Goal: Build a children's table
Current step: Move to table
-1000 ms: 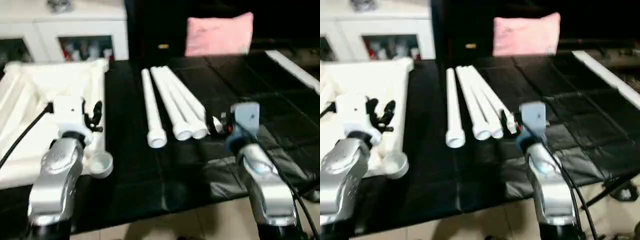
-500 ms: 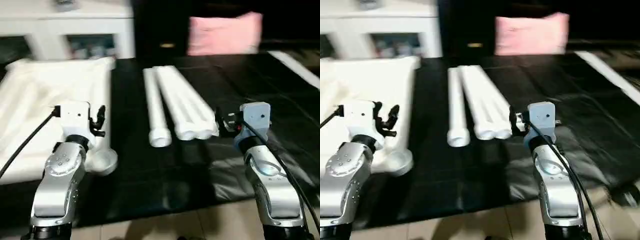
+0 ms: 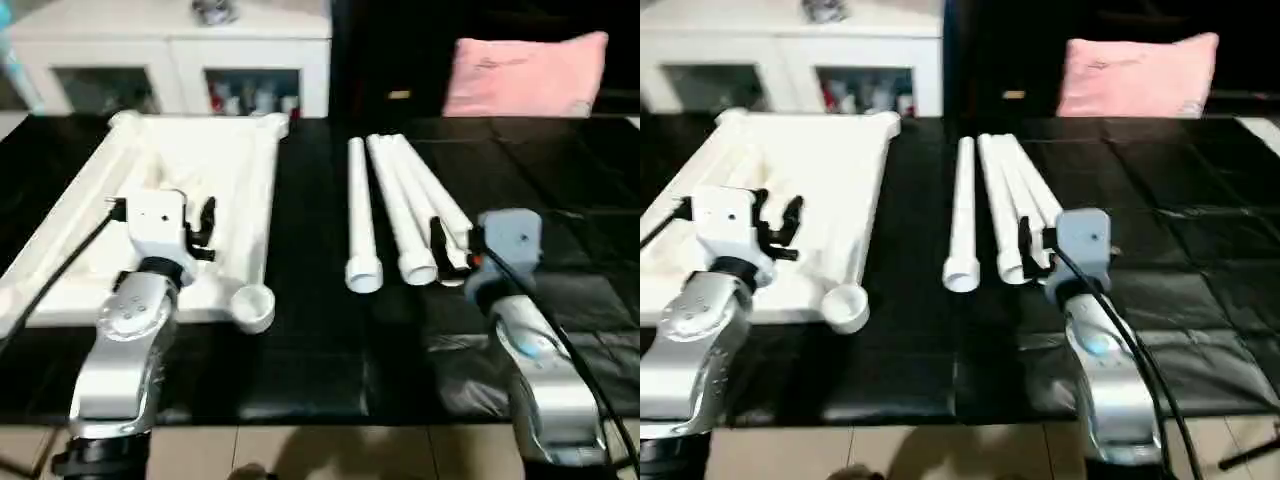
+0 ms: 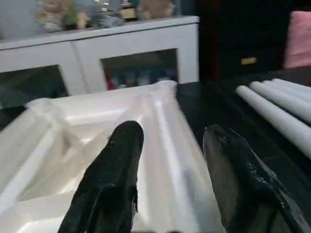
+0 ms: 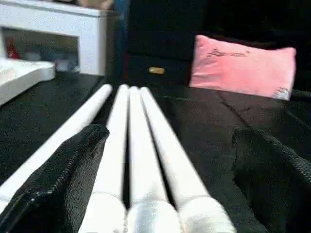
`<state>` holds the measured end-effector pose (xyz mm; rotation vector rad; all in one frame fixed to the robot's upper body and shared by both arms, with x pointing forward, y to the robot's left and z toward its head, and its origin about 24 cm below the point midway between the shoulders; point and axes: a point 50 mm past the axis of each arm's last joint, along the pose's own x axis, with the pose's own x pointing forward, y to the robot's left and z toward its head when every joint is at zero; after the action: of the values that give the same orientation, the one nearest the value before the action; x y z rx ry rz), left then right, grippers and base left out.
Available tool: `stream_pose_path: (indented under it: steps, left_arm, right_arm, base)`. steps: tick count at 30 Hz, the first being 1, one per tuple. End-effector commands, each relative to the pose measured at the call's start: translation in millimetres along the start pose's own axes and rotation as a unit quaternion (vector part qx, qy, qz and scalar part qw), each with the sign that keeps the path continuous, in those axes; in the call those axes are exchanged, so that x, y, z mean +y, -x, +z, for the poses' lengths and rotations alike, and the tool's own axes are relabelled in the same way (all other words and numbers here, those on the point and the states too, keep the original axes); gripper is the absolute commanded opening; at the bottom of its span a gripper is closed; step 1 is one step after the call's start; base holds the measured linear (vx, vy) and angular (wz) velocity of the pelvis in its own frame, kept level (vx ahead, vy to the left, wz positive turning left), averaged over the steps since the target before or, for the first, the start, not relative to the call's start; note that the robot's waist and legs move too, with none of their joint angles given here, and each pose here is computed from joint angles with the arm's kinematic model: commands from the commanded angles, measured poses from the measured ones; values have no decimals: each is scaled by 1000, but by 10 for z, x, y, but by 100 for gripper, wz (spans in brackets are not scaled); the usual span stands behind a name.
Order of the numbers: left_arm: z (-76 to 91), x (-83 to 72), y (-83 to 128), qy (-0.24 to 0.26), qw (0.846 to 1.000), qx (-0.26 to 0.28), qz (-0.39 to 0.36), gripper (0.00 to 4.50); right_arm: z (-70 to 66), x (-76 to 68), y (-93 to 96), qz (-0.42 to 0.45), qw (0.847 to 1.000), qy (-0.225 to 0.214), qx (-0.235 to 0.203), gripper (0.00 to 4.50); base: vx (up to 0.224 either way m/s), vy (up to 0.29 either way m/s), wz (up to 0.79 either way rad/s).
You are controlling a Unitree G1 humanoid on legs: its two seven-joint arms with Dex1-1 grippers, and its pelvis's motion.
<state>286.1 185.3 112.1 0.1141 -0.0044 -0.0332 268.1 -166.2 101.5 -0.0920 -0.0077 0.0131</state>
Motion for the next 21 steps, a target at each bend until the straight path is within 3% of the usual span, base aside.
stream_pose_path:
  steps: [1, 8, 12, 21]
  left_arm:
    - [7, -17, -30, 5, 1000, 4, -6, 231]
    - [-38, -5, 4, -3, 1000, 10, -3, 231]
    - [-46, 4, 26, -12, 1000, 11, -3, 231]
    - [-26, -1, 17, -23, 1000, 7, -10, 231]
  right_arm:
    - [34, -22, 17, 2, 1000, -12, -7, 450]
    - [-22, -7, 15, 13, 999, 28, 27, 450]
    - [-40, 32, 19, 30, 999, 2, 38, 450]
    - [-10, 18, -18, 16, 999, 11, 29, 450]
  base:
    - [0, 0, 0]
    - [0, 0, 0]
    - [0, 0, 0]
    - [-8, 64, 0]
